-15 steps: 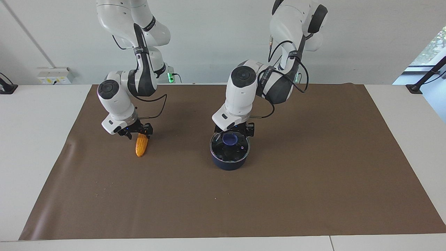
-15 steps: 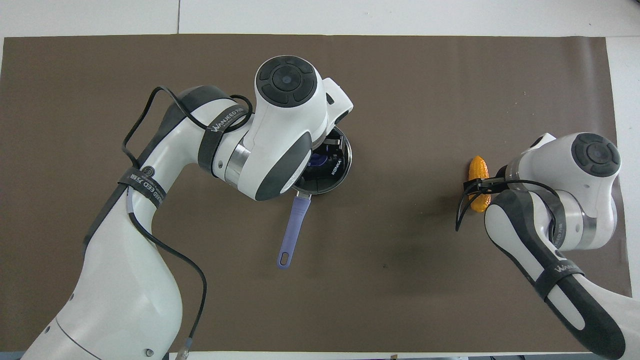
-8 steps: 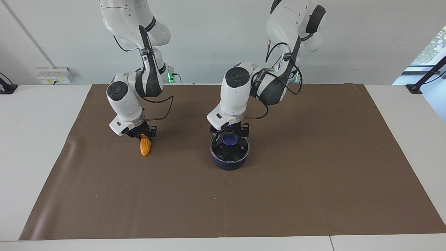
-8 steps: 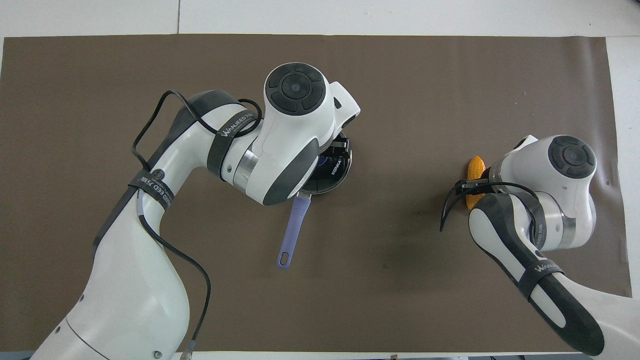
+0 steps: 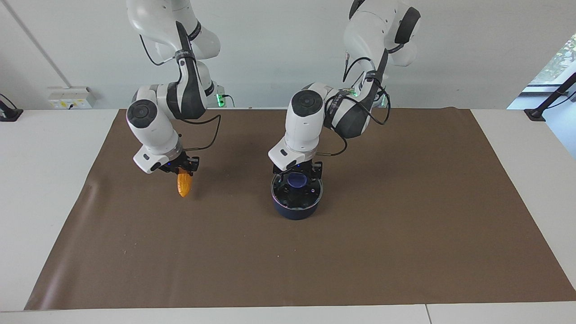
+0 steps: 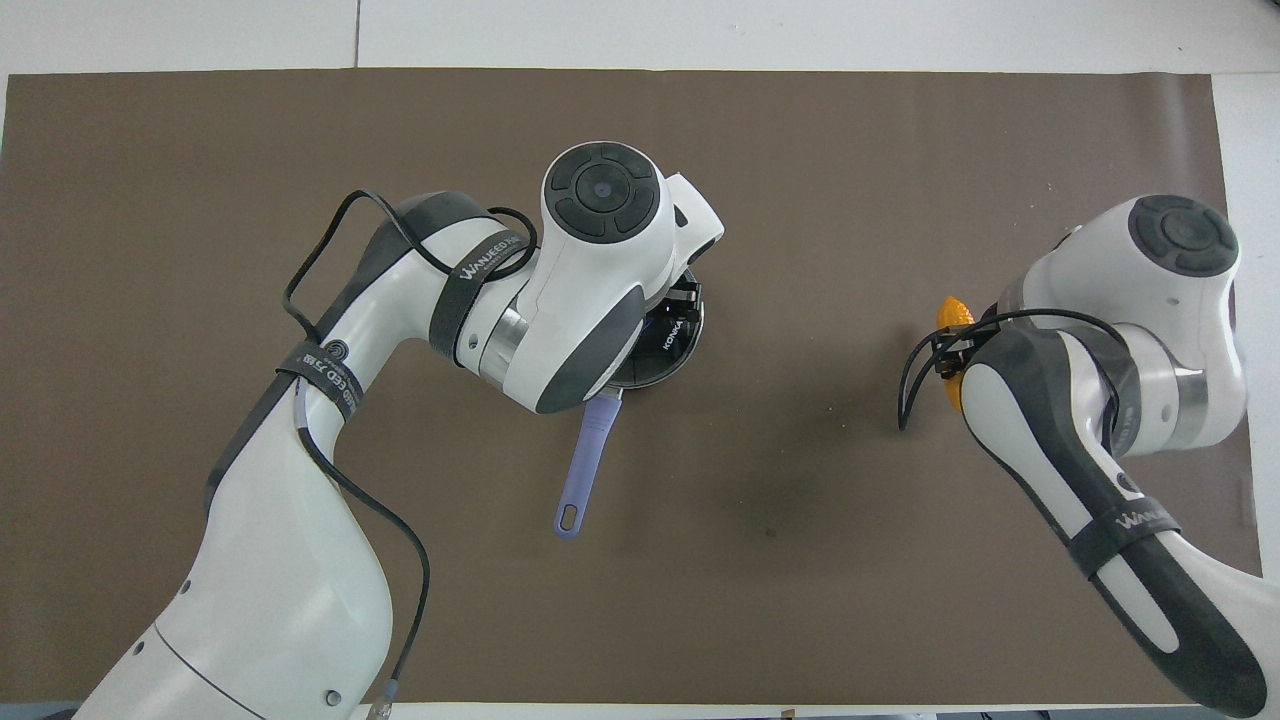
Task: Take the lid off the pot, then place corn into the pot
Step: 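Grasp the lid knob with the left gripper while the right gripper grasps the corn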
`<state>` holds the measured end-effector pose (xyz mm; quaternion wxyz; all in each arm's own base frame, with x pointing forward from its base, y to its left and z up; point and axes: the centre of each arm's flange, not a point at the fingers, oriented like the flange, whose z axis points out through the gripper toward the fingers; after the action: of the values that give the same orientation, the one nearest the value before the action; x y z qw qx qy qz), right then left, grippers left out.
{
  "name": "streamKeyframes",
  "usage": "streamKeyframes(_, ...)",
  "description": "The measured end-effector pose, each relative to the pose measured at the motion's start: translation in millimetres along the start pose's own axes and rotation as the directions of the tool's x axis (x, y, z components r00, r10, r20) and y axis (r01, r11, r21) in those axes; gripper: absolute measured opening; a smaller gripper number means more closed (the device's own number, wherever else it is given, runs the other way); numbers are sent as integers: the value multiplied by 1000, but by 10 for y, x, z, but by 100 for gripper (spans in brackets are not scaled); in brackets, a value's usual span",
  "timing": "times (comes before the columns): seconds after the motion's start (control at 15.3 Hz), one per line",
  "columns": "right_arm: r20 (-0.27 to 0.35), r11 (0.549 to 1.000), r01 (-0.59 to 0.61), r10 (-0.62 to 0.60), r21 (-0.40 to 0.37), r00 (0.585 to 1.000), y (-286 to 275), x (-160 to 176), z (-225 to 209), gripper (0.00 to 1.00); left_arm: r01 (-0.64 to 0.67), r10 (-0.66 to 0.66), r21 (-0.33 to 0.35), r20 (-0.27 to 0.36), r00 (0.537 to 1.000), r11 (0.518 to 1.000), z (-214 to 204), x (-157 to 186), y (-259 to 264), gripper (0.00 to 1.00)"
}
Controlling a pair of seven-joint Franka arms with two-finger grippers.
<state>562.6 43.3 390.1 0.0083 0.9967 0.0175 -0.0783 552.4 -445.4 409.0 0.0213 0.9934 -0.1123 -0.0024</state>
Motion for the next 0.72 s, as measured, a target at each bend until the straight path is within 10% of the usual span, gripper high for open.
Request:
streamKeyframes(0.39, -43, 999, -31, 32, 32, 999, -441, 147, -650, 40, 0, 0, -1, -3, 1000, 1000, -12, 4, -3, 67)
streamKeyframes(0.72, -55, 997, -57, 60, 57, 997, -815, 262, -842, 40, 1, -1, 0, -2, 1000, 1000, -8, 4, -5, 67)
